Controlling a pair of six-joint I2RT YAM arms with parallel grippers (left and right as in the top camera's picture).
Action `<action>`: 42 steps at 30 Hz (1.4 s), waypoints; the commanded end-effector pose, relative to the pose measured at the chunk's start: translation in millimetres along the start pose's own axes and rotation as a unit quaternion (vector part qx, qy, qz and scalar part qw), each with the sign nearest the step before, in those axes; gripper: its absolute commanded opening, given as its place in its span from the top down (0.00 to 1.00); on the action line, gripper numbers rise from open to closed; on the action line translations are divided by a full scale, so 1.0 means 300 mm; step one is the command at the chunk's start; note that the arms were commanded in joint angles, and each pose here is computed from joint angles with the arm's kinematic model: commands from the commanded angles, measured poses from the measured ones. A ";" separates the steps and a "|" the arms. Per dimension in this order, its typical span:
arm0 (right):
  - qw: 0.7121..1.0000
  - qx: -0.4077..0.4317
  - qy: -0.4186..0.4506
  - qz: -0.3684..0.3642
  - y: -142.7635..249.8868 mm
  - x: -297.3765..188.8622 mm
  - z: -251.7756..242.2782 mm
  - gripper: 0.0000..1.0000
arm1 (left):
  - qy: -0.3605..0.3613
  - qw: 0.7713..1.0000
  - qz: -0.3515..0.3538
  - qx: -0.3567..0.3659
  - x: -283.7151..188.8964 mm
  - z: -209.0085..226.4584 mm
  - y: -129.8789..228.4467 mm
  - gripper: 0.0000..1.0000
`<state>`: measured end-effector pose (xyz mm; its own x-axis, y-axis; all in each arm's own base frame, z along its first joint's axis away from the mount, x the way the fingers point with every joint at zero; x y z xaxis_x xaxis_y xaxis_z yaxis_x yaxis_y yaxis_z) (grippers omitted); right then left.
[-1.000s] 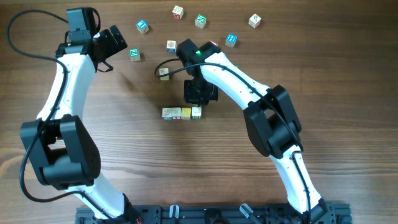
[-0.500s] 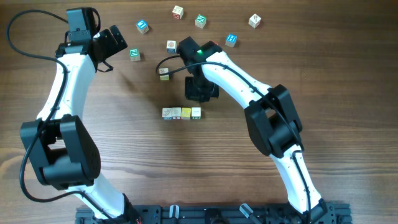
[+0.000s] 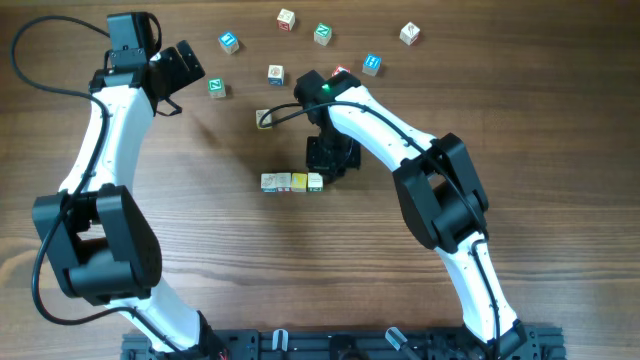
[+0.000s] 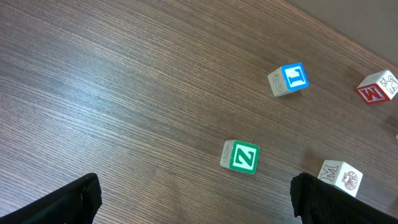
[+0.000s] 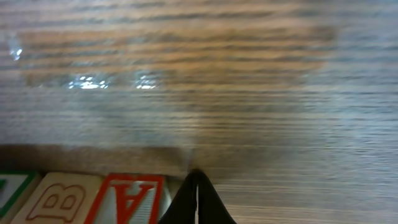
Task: Form a horizontal line
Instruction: 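Raise the right gripper and move it up toward the scattered blocks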
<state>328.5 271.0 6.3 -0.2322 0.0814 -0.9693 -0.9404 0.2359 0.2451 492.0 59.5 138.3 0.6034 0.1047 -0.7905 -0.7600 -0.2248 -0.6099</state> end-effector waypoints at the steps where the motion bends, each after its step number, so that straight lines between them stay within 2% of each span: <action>1: 0.999 0.005 -0.006 0.041 0.043 0.055 0.007 0.95 | 0.002 1.000 -0.003 0.003 -0.004 -0.004 -0.007 0.00; 11: 0.999 0.004 -0.021 0.045 0.045 0.054 0.026 0.91 | 0.002 1.000 -0.003 0.003 -0.004 -0.004 -0.007 0.00; 18: 0.998 0.009 0.061 -0.026 -0.037 0.049 -0.077 0.91 | 0.002 1.000 -0.004 0.003 -0.004 -0.004 -0.007 0.00; 27: 0.996 0.018 0.062 -0.068 -0.117 0.038 -0.095 0.89 | 0.002 1.000 -0.003 0.003 -0.004 -0.004 -0.007 0.00; 32: 0.994 0.016 0.048 -0.095 -0.158 0.034 -0.072 0.75 | 0.002 1.000 -0.003 0.003 -0.004 -0.004 -0.007 0.00; 35: 0.992 0.017 0.054 -0.109 -0.176 0.030 -0.079 0.74 | 0.002 1.000 -0.003 0.003 -0.004 -0.004 -0.007 0.00; 36: 0.993 0.017 0.055 -0.107 -0.176 0.029 -0.083 0.69 | 0.002 1.000 -0.003 0.003 -0.004 -0.004 -0.007 0.00; 37: 0.993 0.012 0.055 -0.102 -0.172 0.030 -0.085 0.62 | 0.002 1.000 -0.003 0.003 -0.004 -0.004 -0.007 0.00; 39: 0.996 -0.023 0.033 -0.076 -0.162 0.029 -0.073 0.55 | 0.002 1.000 -0.003 0.003 -0.004 -0.004 -0.007 0.00; 42: 0.999 -0.006 0.007 -0.036 -0.164 0.021 -0.103 0.50 | 0.002 1.000 -0.003 0.003 -0.004 -0.004 -0.007 0.00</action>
<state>369.2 245.3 6.5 -0.0782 0.0257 -0.9966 -0.9735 0.2136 0.0819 492.0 59.5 138.3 0.6034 0.1047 -0.7905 -0.7600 -0.2248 -0.6099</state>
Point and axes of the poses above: each gripper's point midway between its finger pads, its own x axis out along the fingers, its own z axis along the line the jaws close on, y = z × x, the point moved 1 cm from there along -x, back along the fingers, and after that the axes turned 13 degrees about x, right-handed, at the moved point
